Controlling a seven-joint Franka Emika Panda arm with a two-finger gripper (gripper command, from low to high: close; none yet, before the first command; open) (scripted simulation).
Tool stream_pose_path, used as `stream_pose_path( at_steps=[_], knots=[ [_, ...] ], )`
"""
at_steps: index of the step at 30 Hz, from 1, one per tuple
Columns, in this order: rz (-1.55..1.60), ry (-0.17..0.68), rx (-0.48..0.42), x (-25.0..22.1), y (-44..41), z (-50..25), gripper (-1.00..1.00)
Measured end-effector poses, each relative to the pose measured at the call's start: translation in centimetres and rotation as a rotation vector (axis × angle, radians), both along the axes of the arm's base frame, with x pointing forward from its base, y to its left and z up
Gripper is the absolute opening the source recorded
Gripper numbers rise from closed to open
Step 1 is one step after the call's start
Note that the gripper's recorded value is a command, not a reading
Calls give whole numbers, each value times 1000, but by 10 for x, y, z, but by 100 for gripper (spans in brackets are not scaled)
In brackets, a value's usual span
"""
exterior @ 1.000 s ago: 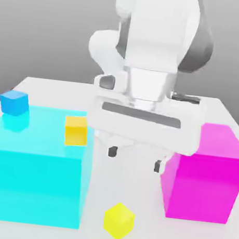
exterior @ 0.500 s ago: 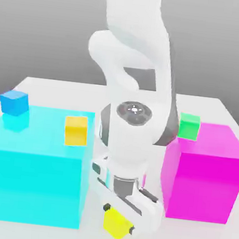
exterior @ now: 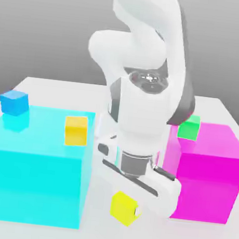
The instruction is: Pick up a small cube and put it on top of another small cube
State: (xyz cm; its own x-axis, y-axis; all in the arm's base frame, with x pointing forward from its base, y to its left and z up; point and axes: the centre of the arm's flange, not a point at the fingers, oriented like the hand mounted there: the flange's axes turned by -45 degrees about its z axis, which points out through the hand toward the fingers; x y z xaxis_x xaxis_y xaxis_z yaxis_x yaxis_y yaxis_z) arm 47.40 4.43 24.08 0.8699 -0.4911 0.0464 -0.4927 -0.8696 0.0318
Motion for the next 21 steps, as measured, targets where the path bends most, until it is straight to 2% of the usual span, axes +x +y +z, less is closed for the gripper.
stream_pose_path(
  at_steps=[5, 10, 14, 17, 21],
  knots=[
    [39, 14, -59, 0, -47, 69, -100],
    [80, 31, -72, -21, -82, 139, -100],
    [107, 38, -49, -50, -109, 192, -100],
    [78, 31, 16, -83, -128, 209, -100],
    [62, 25, 53, -97, -136, 173, -100]
  ],
)
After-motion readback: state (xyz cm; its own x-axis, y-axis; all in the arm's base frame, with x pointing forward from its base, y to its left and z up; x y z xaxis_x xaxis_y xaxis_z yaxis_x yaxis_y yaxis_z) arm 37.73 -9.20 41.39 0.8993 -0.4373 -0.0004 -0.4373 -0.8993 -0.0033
